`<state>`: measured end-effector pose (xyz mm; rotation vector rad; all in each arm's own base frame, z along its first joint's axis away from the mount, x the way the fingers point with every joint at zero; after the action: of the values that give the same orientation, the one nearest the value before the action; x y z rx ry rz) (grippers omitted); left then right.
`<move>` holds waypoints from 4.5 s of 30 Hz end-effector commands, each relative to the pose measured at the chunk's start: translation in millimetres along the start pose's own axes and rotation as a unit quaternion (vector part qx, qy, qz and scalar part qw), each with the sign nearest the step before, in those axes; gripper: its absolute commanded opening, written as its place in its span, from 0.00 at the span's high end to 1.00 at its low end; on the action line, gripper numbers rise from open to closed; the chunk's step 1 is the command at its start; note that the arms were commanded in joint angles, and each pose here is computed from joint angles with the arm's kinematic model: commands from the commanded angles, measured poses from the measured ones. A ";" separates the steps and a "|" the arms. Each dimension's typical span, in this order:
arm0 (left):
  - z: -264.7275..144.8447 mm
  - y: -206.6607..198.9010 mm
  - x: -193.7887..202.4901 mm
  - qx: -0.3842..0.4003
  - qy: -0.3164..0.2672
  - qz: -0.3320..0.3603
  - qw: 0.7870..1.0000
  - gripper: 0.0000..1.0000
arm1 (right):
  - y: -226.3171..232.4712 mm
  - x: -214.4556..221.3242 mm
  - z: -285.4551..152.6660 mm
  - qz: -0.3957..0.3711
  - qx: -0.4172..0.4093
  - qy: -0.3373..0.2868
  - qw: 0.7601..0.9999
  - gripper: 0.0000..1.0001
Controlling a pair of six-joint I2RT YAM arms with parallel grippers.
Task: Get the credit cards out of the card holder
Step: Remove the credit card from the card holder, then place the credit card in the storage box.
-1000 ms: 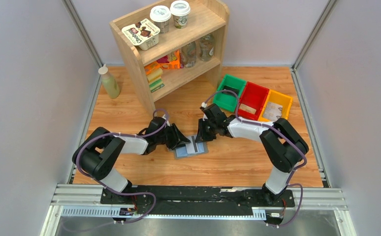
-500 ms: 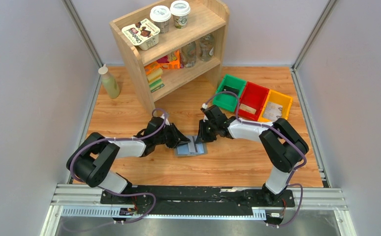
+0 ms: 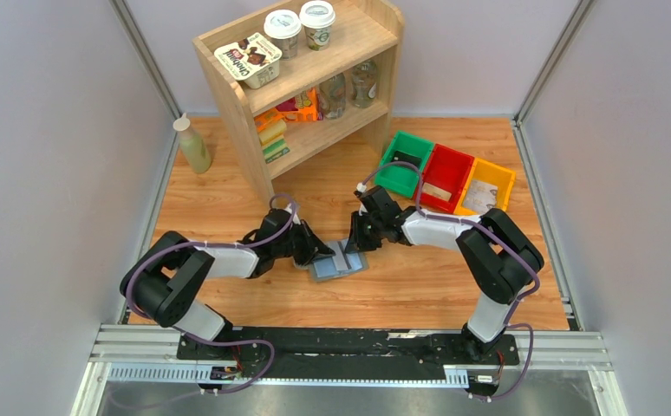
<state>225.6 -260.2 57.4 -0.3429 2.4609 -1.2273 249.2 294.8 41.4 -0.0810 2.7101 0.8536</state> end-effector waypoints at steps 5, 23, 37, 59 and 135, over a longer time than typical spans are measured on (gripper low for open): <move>-12.6 -4.5 4.5 0.004 -0.008 0.030 1.000 0.99 | -26.7 12.4 11.8 0.002 0.044 0.004 0.999 0.87; -59.6 36.8 7.0 -0.116 -0.045 0.080 0.989 1.00 | -11.0 -7.3 -9.8 -0.009 0.037 -0.023 0.999 0.88; -103.5 -41.6 -29.3 -0.065 -0.101 0.364 0.924 1.00 | 60.4 -58.9 -106.5 0.014 -0.016 -0.122 0.992 0.25; -103.2 -164.4 -27.9 -0.111 -0.205 0.772 0.591 1.00 | 113.4 -48.6 -181.8 0.183 -0.166 -0.111 0.963 0.04; -345.1 -43.2 -92.7 -0.267 -0.432 0.290 0.811 0.00 | -208.5 -144.4 -387.4 0.251 0.307 -0.447 0.802 0.00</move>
<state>171.7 -21.0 279.0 -0.1550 1.8626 -0.1076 335.5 -97.9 222.8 0.9641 2.0417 0.0508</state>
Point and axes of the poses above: each gripper's point midway between its finger pads, its own z axis out along the fingers, its own y axis along the line the jaws close on, x = y × z, the point moved 2 cm from there along -z, back along the fingers, and after that the axes turned 5 degrees about z, right-handed, at the moved point
